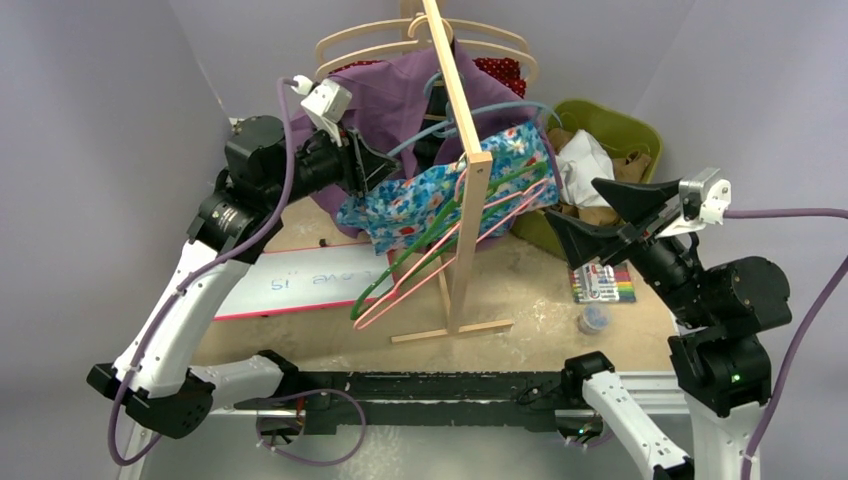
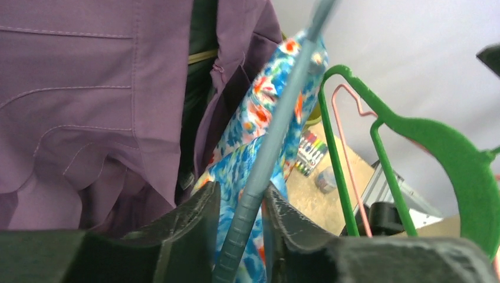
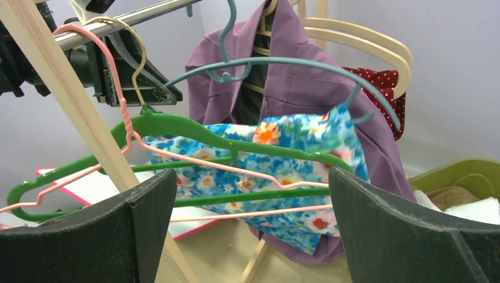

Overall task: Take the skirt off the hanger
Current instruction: Pick up the hanger from the clothesline.

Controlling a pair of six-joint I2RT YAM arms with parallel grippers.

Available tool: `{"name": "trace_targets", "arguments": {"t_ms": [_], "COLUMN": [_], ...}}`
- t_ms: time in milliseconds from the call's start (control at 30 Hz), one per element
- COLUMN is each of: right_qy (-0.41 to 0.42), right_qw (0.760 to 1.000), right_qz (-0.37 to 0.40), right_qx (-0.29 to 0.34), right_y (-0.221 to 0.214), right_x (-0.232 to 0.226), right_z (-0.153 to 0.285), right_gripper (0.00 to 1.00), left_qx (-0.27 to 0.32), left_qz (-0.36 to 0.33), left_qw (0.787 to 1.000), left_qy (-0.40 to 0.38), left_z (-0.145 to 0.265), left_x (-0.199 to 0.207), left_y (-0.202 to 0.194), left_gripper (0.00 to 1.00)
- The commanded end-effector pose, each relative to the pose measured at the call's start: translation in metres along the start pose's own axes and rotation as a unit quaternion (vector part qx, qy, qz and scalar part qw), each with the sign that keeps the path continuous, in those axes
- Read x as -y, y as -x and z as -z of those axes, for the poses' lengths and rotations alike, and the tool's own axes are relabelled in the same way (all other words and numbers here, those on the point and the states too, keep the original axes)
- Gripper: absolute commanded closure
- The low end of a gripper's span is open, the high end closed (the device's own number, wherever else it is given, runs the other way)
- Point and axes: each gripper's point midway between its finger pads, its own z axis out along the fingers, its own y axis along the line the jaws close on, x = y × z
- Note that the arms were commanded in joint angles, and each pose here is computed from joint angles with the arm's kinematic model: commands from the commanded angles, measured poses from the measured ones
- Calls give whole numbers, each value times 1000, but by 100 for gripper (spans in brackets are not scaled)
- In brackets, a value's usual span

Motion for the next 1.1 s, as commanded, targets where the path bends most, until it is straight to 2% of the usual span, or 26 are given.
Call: {"name": "trace_targets", "arguments": {"t_ms": [0, 100, 367, 533, 667, 833, 933, 1067], "right_qy": [5, 5, 1, -3, -4, -4, -4, -4], "right_qw": [1000, 1000, 1000, 1000, 1000, 1000, 1000, 1000], "right_qz": [-3, -4, -4, -5, -6, -7, -8, -7], "right_qx": [21, 19, 20, 19, 20, 22, 21, 20], "right_y": [10, 9, 14, 12, 10, 12, 11, 10], "right_x": [0, 1, 0, 1, 2, 2, 2, 2], "right_z": [-9, -11, -8, -7, -7, -6, -6, -5], "right_gripper": [1, 1, 1, 1, 1, 1, 1, 1], "left_qx": [21, 34, 19, 16, 13, 26, 36, 45], "left_qz": [-39, -51, -73, -87, -98, -109, -100, -55], "left_qw": [999, 998, 996, 995, 994, 992, 992, 991], "left_qy": [-12, -26, -37, -42, -44, -52, -64, -110], "left_z": [12, 17, 13, 10, 6, 7, 8, 6], "left_x": [6, 12, 11, 12, 11, 17, 26, 45], "left_y": [5, 7, 1, 2, 4, 19, 31, 38], "left_gripper": [78, 80, 58, 56, 75, 93, 100, 100]}}
